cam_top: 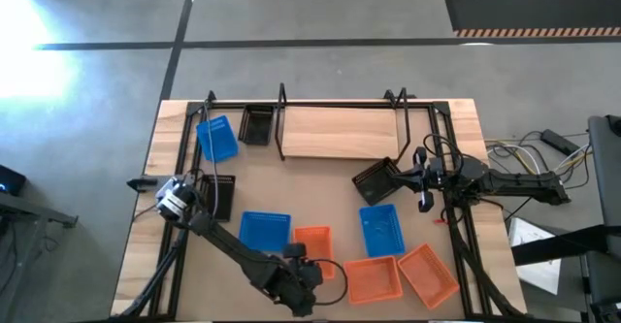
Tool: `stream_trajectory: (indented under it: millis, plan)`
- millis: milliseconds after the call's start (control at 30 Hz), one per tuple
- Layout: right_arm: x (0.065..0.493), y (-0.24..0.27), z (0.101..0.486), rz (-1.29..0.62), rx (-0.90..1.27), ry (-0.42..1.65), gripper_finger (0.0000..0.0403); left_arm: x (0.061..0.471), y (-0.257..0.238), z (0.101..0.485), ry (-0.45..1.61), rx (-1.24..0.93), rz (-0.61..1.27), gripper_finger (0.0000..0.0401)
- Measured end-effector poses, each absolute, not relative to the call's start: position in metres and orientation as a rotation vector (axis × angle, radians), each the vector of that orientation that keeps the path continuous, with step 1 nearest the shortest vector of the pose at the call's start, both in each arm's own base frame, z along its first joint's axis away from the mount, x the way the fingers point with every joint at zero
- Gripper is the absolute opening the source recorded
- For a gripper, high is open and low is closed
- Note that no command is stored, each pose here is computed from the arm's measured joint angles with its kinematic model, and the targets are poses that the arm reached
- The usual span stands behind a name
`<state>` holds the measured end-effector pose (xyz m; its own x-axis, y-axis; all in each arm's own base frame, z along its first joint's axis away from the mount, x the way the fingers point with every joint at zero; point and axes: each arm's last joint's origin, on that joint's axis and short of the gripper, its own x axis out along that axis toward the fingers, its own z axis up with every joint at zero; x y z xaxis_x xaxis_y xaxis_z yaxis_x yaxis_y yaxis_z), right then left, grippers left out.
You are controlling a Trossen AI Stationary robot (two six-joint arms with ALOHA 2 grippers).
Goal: Stack baskets on shelf by color
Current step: Put the top orange bin on the shelf
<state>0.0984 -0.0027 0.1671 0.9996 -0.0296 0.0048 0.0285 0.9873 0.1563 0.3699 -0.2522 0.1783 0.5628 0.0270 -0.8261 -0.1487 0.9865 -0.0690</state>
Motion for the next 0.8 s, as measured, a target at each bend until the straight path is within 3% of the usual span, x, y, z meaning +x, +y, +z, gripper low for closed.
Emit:
stream_trajectory:
  millis: [300, 533, 800]
  plan:
    - [0.098, -0.003, 0.167, -0.029, 0.157, -0.008, 0.0009, 0.381, -0.236, 0.184, 0.972, -0.052, 0.071, 0.0013]
    - [0.098, -0.003, 0.167, -0.028, 0.157, -0.009, 0.0009, 0.392, -0.209, 0.247, 0.825, 0.107, -0.013, 0.0001]
    - [0.098, -0.003, 0.167, -0.028, 0.157, -0.009, 0.0009, 0.405, -0.098, 0.287, 0.831, 0.306, 0.098, 0.0]
